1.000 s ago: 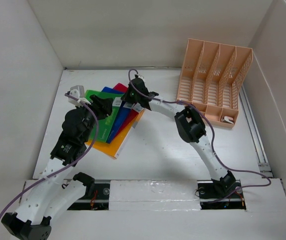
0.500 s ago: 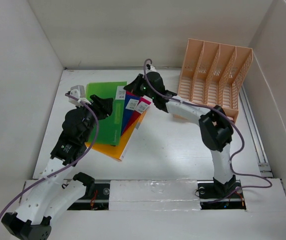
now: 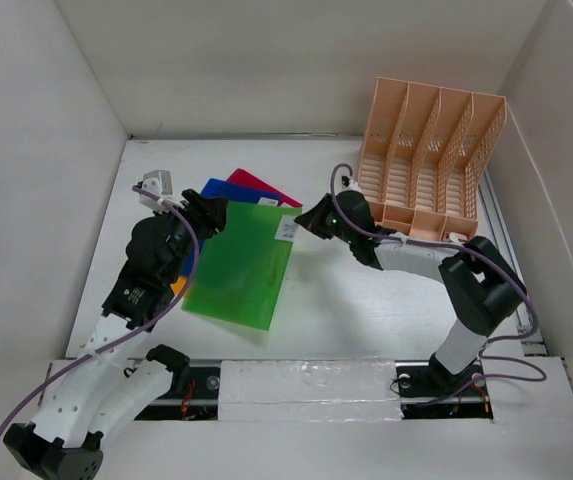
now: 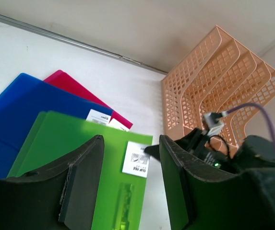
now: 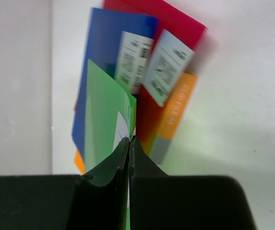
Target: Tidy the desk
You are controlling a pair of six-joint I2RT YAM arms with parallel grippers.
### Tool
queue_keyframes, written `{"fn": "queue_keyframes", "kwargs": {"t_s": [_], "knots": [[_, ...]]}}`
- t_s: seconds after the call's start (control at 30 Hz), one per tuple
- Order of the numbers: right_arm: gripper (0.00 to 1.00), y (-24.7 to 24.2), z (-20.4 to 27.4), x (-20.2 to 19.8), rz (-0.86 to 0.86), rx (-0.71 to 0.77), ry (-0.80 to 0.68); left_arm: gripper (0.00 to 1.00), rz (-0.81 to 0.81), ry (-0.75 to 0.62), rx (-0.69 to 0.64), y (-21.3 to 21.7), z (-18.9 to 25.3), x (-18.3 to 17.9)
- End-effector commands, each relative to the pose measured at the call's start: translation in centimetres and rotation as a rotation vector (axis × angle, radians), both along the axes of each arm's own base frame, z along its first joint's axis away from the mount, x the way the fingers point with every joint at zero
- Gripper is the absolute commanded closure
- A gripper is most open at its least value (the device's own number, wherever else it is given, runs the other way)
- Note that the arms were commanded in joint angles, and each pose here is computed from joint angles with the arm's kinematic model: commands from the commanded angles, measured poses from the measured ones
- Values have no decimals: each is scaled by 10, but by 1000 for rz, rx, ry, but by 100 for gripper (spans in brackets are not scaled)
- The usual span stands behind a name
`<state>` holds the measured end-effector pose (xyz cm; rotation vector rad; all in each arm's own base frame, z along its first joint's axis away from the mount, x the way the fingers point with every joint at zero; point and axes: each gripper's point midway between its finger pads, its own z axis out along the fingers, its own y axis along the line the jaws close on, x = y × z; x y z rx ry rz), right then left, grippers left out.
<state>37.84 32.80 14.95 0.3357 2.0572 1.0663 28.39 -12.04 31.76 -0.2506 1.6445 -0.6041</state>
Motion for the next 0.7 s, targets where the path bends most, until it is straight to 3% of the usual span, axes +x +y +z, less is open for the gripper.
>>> {"fn": "queue_keyframes", "kwargs": {"t_s": [0.0, 0.07, 0.17, 0.2, 0.33, 0.43, 0.67], "knots": [[100, 3, 9, 8, -30, 78, -40, 55, -6, -83, -26, 0, 31, -2], [99, 5, 11, 10, -29, 78, -42, 55, -4, -71, -18, 0, 27, 0], [77, 3, 6, 17, -56, 45, -30, 55, -6, -83, -21, 0, 31, -2], [65, 3, 1, 17, -55, 37, -19, 55, -3, -84, -21, 1, 31, -2], [49, 3, -20, 12, -40, 8, 22, 55, -12, -73, -16, -1, 27, -1], [40, 13, -34, -4, 54, 39, 44, 55, -9, -89, -22, 1, 31, -4], [37, 32, -46, -33, 130, 34, 83, 55, -15, -89, -22, -1, 31, -3]]}}
